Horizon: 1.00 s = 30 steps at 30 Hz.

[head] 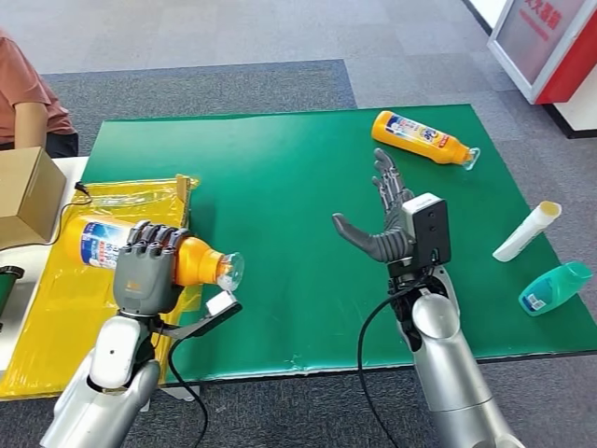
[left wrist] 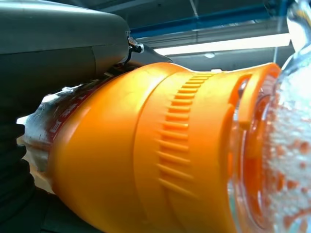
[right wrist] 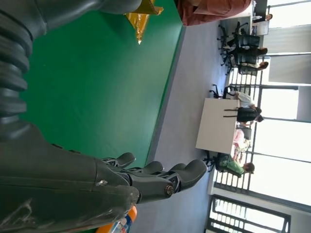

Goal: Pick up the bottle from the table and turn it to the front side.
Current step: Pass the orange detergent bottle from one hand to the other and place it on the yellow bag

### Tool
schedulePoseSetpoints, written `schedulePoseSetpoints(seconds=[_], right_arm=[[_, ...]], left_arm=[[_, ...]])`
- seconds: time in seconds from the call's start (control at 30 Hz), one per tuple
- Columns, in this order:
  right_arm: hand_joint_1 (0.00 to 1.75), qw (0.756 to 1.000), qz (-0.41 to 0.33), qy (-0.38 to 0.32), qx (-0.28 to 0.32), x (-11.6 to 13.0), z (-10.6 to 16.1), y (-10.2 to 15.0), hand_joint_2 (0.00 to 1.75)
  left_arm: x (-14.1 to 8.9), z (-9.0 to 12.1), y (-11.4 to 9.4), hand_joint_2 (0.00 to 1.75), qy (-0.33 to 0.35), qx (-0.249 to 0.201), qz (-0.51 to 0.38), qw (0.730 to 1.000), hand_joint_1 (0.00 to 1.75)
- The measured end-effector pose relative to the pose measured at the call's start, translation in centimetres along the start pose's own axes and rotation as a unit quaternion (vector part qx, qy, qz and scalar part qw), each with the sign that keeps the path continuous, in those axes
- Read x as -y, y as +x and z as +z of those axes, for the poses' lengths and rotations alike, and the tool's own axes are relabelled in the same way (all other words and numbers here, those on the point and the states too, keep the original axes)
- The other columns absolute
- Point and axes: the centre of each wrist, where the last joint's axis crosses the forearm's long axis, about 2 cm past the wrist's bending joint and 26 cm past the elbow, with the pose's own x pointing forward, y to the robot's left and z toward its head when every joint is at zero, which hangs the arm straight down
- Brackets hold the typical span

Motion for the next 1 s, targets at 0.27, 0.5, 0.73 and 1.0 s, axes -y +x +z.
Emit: schedulePoseSetpoints(seconds=[0.27,0.5,0.73,1.0], right_arm=[[0.0,1.0,-0.011,0.016,0.021,0.0,-0.5,1.0,1.75],[0.0,0.999,-0.013,0.017,0.03,-0.1,-0.8,1.5,1.75],[0.0,0.999,-0.016,0.022,0.034,-0.2,-1.0,1.7,1.75],[0.0,0.999,-0.017,0.023,0.034,-0.3,-1.0,1.7,1.75]], left_arm=[[4.1,-0.3,-2.0,1.75,-0.151,-0.021,-0.007,0.988,1.75],[6.2,0.2,-2.9,1.75,-0.22,-0.034,-0.005,0.975,1.75],[7.5,0.4,-3.1,1.75,-0.248,-0.044,-0.005,0.968,0.82],[7.8,0.3,-3.0,1.75,-0.24,-0.058,0.007,0.969,0.0]])
